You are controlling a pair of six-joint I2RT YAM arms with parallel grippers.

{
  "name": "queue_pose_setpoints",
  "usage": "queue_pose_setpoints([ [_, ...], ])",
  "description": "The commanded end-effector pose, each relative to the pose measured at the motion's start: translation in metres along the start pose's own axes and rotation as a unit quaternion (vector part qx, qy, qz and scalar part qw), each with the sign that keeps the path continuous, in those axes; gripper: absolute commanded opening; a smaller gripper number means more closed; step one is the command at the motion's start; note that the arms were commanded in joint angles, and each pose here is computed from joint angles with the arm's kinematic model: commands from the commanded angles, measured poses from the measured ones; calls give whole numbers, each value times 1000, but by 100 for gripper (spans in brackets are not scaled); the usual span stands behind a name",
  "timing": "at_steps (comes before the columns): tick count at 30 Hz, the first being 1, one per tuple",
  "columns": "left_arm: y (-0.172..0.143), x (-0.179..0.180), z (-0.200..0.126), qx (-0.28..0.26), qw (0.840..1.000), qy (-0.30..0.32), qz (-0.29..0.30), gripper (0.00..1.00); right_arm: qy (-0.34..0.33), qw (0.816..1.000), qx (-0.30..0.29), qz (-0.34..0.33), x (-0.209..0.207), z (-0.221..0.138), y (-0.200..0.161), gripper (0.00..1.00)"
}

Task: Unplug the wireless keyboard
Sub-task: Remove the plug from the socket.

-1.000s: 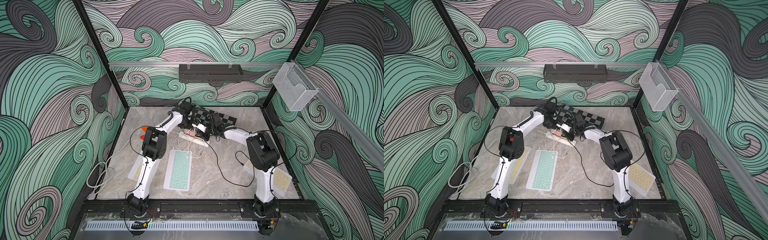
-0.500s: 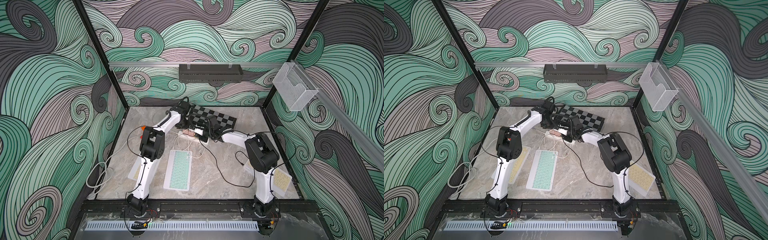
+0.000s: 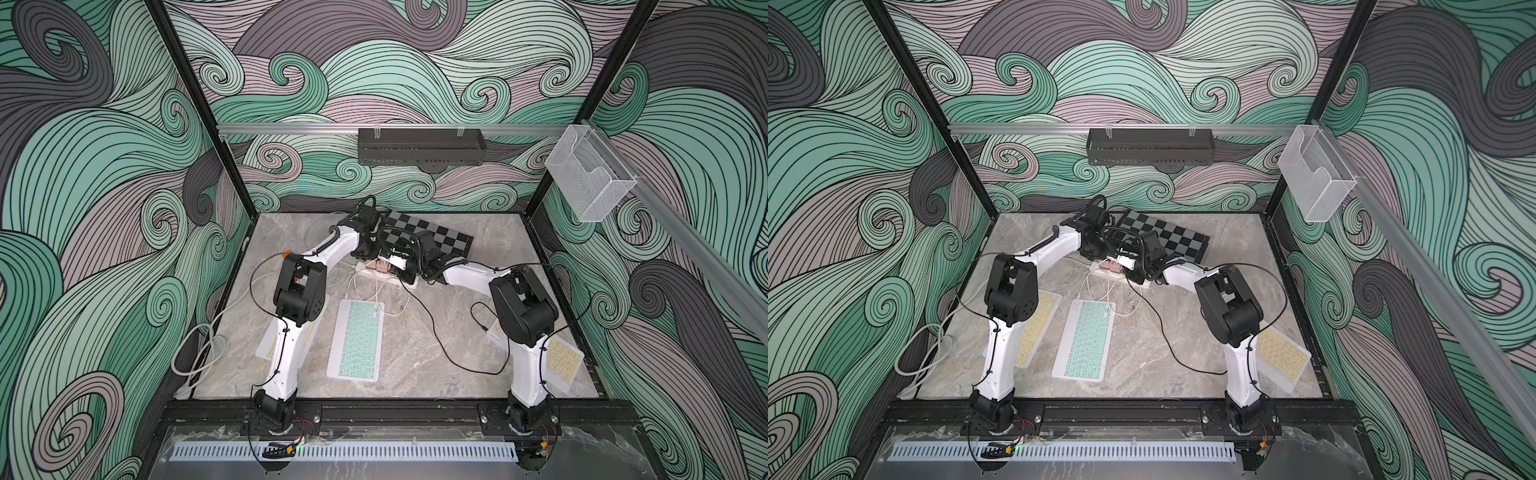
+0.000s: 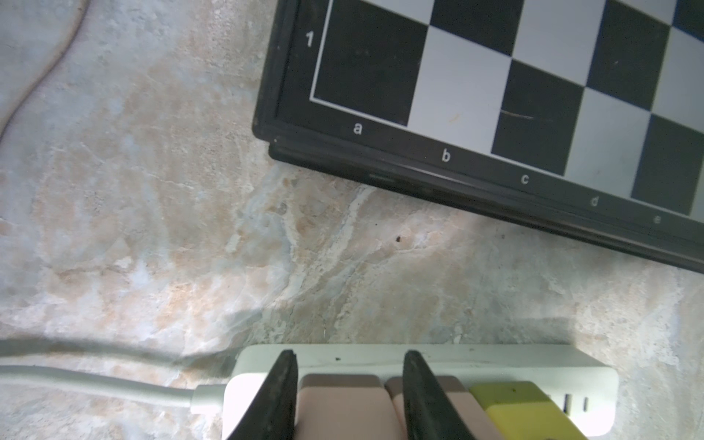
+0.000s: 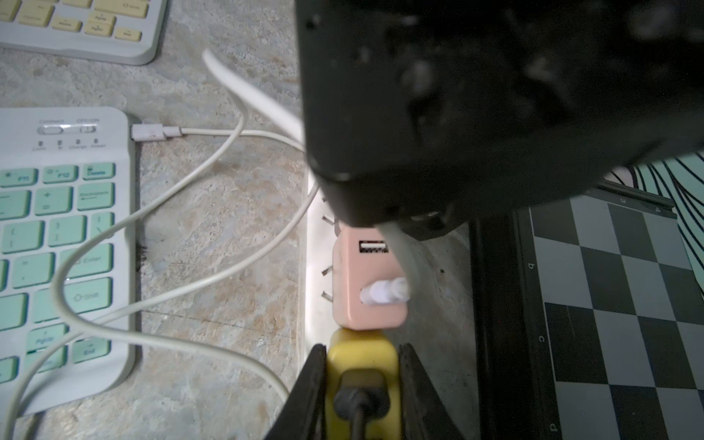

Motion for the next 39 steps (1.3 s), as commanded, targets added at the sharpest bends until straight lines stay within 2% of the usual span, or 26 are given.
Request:
queue_pose_setpoints([
  [1,-62,-5,48,159,987,-9,-14,1,-48,995,-88,6,-15,-10,23,0],
  [7,-71,-7,56,162,986,-10,-22,0,-42,983,-170,51,-19,-28,38,0],
  [9,-73,-8,56,163,986,-10,-23,0,-23,976,-198,87,-26,-36,40,0],
  [12,-73,-8,55,162,987,-5,-23,0,0,974,-201,108,-31,-38,37,0],
  [16,-72,-7,54,157,987,0,-24,0,-19,990,-132,54,-23,-26,29,0],
  [18,-74,-7,53,156,988,3,-25,0,-41,995,-90,5,-18,-19,19,0],
  [23,-80,-8,51,149,988,6,-31,0,-75,987,-24,-142,-8,-10,-6,0],
  [25,-82,-8,50,145,989,9,-35,0,-90,984,-17,-154,-9,-10,-7,0],
  [27,-84,-7,50,144,989,16,-39,0,-87,988,-26,-128,-12,-13,0,0],
  [28,-84,-8,50,141,989,17,-40,0,-79,992,-35,-96,-15,-16,5,0],
  [30,-84,-8,49,137,989,20,-43,0,-21,998,-61,2,-22,-27,19,0],
  [33,-85,-10,50,133,990,24,-46,0,23,990,-76,114,-33,-33,35,0],
  [36,-88,-13,52,133,990,29,-48,0,37,979,-88,180,-39,-38,45,0],
  [38,-90,-14,53,133,990,30,-49,0,40,973,-101,204,-44,-43,47,0],
  [39,-91,-14,54,133,989,31,-49,0,40,974,-108,195,-44,-45,47,0],
])
Point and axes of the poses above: each gripper's point midway between its finger pads, its own z axis out along the fingers, its own x axis along the line the jaws close on, y = z × x, the point moved 8 cm from there along -z, back along the fingers, and after that the axes turned 15 degrees about z, right-handed, at the moved point
